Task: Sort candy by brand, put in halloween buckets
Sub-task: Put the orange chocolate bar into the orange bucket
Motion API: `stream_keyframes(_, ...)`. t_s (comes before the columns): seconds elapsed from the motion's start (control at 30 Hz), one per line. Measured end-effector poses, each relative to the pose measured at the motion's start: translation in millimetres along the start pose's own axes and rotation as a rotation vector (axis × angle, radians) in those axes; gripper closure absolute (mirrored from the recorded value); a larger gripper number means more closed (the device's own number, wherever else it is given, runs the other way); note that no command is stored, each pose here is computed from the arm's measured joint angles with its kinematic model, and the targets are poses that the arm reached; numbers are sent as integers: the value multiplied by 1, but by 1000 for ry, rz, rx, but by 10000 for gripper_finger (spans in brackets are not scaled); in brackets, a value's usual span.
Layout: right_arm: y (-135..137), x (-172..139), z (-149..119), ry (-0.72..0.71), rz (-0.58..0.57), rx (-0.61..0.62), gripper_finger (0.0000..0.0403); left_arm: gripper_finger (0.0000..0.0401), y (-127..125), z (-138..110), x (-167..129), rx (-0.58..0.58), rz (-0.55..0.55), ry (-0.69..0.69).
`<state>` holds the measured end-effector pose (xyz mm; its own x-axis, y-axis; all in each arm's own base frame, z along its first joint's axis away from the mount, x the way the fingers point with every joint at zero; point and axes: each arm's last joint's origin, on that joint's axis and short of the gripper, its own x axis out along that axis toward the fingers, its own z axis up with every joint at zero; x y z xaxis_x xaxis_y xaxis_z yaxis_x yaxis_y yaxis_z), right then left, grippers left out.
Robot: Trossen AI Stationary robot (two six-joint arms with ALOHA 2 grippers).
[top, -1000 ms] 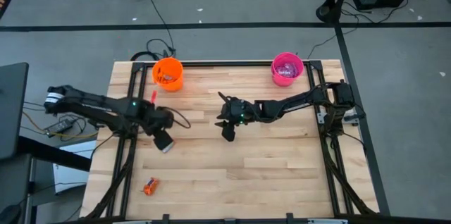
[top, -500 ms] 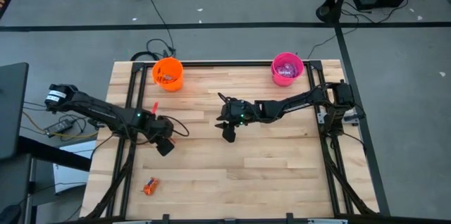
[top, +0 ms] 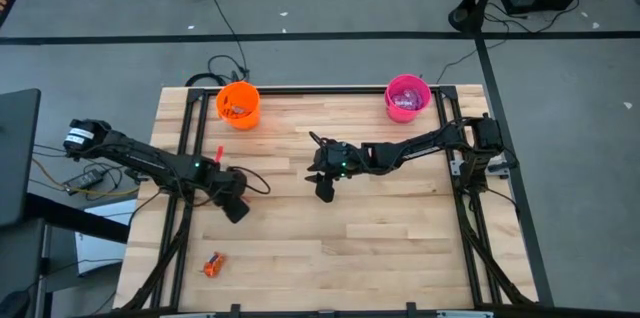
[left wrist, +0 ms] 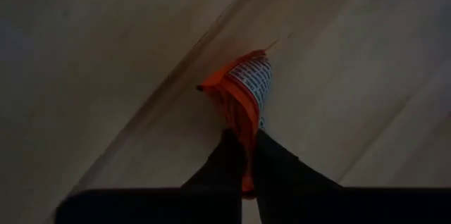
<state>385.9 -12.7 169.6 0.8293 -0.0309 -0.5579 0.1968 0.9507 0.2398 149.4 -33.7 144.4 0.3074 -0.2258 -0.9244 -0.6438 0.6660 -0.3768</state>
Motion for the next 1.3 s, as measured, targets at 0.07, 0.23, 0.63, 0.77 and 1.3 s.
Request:
stream_keyframes(0.07,0,0,0,0,-1,5,243,381,-2,2,0,2,-15,-22)
stream_keyframes(0.23,0,0,0,-1,-1,19,243,387,-16,10,-6,33,-116,-86)
stream_keyframes(0.63,0,0,0,-1,-1,95,243,389,-31,47,-31,207,-426,-183)
stream_keyframes(0.77,1,0,0,0,1,125,243,390,-25,64,-40,216,-506,-248)
stream_keyframes(1.3,30,-1,-10,11,28,177,243,390,35,124,-98,35,-381,-607)
